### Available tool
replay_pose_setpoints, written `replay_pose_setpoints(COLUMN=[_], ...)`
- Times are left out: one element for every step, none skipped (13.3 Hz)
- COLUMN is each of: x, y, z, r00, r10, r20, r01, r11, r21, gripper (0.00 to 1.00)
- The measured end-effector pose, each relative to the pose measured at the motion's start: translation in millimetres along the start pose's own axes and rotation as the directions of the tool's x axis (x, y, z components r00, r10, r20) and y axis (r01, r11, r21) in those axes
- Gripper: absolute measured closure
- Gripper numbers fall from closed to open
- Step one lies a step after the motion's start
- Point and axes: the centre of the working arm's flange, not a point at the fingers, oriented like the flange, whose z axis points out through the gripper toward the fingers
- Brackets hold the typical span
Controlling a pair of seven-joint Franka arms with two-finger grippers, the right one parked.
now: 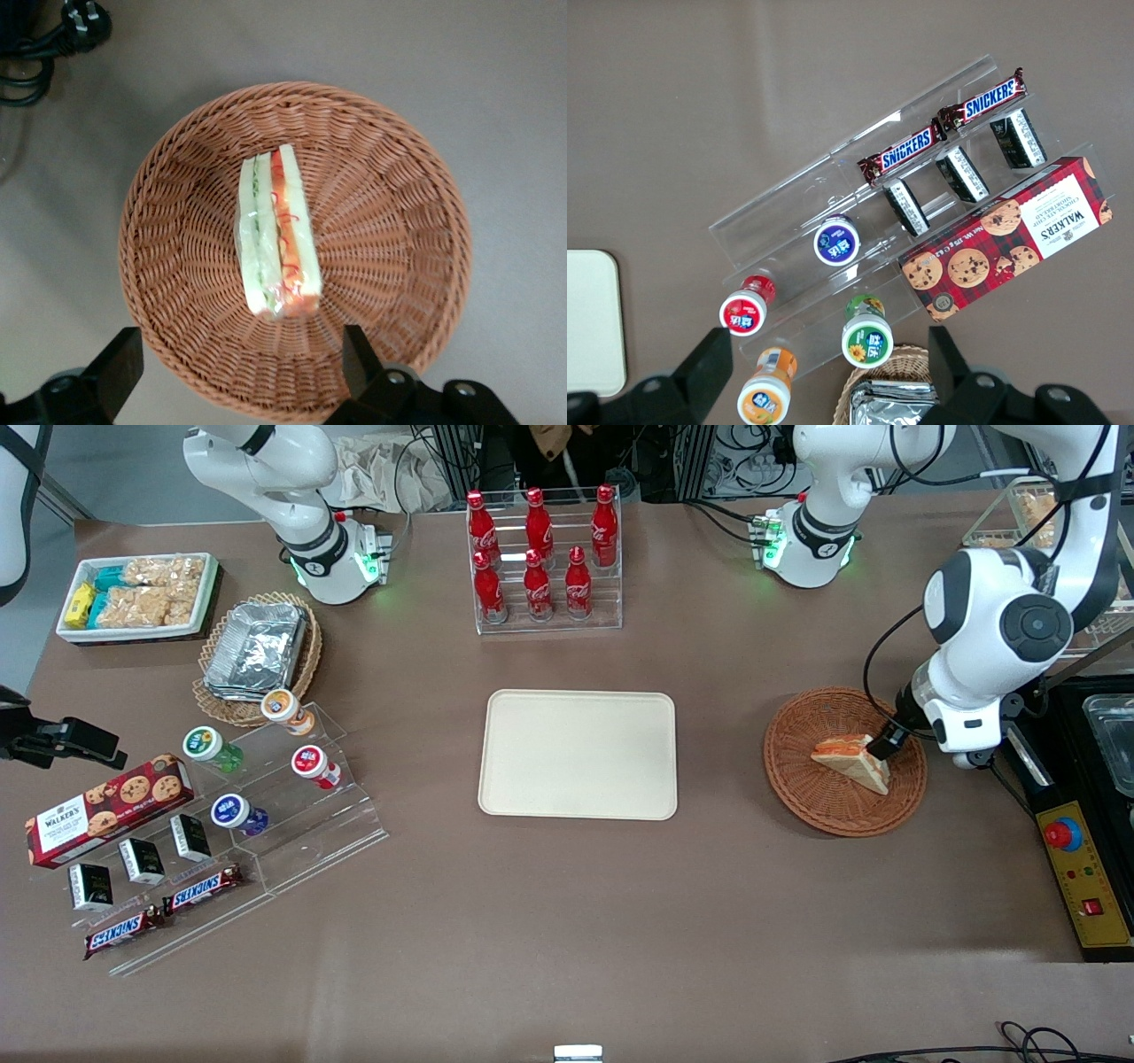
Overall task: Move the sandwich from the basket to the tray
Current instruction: 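Lower the left gripper and close it on the wrapped sandwich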
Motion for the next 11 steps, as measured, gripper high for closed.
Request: replay_pose_setpoints(x=[3.6, 6.1, 7.4, 7.9, 7.2, 5.6, 4.6, 4.5, 4.4, 4.3, 4.2], y=[-3.6, -5.9, -5.2, -1.6, 2.4, 5.3, 6.8, 7.4, 7.4, 7.5, 7.8], z=[12.1, 23.7, 34.3, 43.7, 52.1, 59.3, 63.3, 65.5, 67.3, 69.8, 73.7], r00=[1.0, 0.999, 0.998, 0.996, 0.994, 0.993, 0.992, 0.992, 0.992, 0.992, 0.99], r10=[-0.014, -0.033, -0.057, -0.083, -0.105, -0.117, -0.122, -0.125, -0.127, -0.13, -0.138], r20=[-0.005, -0.008, -0.01, -0.014, -0.016, -0.013, -0.011, -0.011, -0.009, -0.007, -0.005], r01=[0.014, 0.033, 0.056, 0.083, 0.104, 0.116, 0.122, 0.125, 0.126, 0.13, 0.138], r11=[1.0, 0.999, 0.998, 0.996, 0.994, 0.992, 0.992, 0.992, 0.991, 0.991, 0.99], r21=[-0.011, -0.018, -0.025, -0.036, -0.041, -0.038, -0.036, -0.036, -0.033, -0.031, -0.028], gripper=[0.0, 0.0, 0.0, 0.0, 0.0, 0.0, 0.0, 0.0, 0.0, 0.0, 0.0])
